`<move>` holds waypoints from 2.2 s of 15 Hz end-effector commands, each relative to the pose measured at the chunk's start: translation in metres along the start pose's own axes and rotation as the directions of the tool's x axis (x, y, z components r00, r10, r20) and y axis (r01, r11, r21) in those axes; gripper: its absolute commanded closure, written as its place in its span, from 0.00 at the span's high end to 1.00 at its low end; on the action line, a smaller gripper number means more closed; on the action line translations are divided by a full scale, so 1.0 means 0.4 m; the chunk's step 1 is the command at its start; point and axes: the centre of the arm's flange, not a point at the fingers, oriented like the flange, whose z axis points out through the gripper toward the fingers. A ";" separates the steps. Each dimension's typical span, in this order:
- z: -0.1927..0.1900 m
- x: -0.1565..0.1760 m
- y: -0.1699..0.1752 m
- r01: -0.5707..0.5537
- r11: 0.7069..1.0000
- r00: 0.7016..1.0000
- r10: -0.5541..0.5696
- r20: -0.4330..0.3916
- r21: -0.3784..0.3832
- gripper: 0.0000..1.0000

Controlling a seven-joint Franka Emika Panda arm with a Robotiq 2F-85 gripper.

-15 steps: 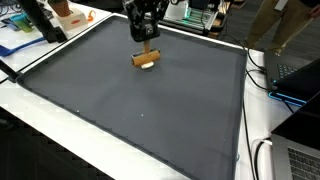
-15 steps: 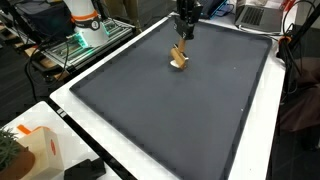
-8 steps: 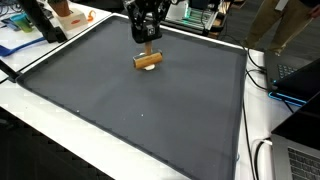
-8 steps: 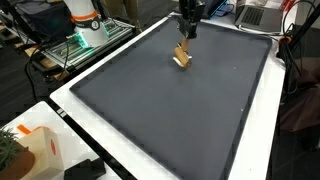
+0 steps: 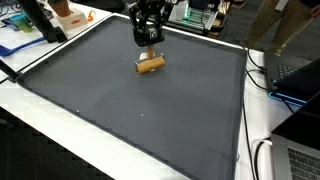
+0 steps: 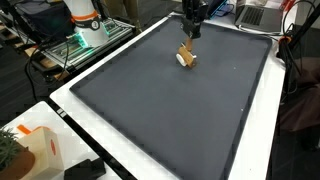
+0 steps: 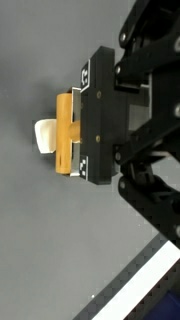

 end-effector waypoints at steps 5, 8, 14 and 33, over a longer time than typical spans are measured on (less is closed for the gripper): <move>-0.079 -0.018 0.020 -0.207 0.978 0.977 0.208 -0.055 0.026 0.23; -0.210 -0.060 0.036 -0.321 0.947 0.944 0.320 -0.074 0.003 0.23; -0.410 -0.125 0.032 -0.539 0.834 0.833 0.549 0.068 -0.119 0.23; -0.378 -0.205 -0.055 -0.585 0.780 0.798 0.603 -0.014 0.223 0.23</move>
